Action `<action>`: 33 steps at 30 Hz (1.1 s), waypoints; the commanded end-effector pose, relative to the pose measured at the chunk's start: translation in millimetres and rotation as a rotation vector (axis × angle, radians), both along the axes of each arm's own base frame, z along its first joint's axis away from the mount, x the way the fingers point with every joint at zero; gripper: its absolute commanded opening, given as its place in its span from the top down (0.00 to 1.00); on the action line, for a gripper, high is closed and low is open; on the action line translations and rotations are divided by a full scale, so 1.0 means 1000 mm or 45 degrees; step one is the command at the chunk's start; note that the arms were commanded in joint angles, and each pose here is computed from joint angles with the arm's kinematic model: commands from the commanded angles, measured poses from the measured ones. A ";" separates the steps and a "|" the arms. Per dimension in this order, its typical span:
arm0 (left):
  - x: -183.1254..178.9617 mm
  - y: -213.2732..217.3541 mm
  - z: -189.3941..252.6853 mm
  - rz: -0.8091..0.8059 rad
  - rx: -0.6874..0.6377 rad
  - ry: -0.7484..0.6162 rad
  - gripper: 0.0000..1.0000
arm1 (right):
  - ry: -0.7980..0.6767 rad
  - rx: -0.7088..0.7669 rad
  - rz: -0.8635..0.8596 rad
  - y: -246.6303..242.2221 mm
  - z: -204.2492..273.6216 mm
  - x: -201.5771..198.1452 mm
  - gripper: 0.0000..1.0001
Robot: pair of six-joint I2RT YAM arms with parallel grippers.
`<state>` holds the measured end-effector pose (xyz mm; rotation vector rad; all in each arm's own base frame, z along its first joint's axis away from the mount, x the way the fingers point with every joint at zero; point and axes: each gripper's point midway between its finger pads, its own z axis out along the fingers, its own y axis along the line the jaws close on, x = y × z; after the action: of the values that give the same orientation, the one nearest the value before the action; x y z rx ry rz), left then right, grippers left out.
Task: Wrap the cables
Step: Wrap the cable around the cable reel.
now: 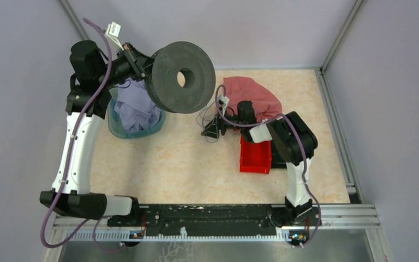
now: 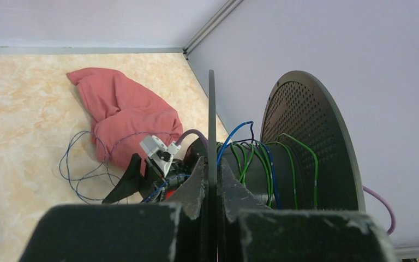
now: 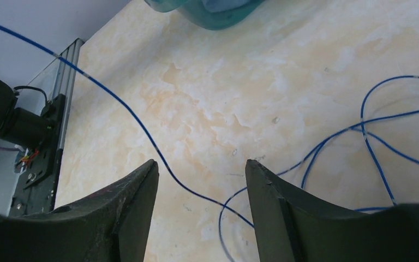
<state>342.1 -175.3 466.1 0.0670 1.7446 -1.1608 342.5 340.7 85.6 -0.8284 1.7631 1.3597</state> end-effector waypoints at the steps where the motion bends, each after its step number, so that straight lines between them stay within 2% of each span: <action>1: -0.009 0.001 0.026 -0.032 -0.059 -0.094 1.00 | -0.136 0.110 0.035 0.020 0.030 0.010 0.41; 5: -0.008 0.003 0.025 -0.025 -0.064 -0.089 1.00 | -0.096 0.145 0.057 0.025 0.030 0.008 0.50; 11: -0.002 0.011 0.022 0.026 -0.056 -0.083 1.00 | -0.072 0.166 0.076 0.026 0.036 0.002 0.74; 16: 0.019 0.033 0.012 0.243 0.022 -0.068 1.00 | -0.059 0.114 0.073 0.021 0.042 -0.003 0.86; 19: 0.033 0.051 0.006 0.403 0.065 -0.052 1.00 | -0.035 0.032 0.063 0.015 0.039 -0.007 1.00; 27: 0.056 0.103 -0.004 0.810 0.146 -0.011 1.00 | -0.014 -0.212 0.158 -0.010 0.030 -0.040 1.00; 33: 0.070 0.111 -0.014 0.868 0.178 -0.023 1.00 | 0.043 -0.316 0.281 -0.019 0.038 -0.069 1.00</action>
<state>402.3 -80.7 423.8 -0.3785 1.7612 -0.6022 296.1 325.4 101.0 -1.0173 1.9575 1.3117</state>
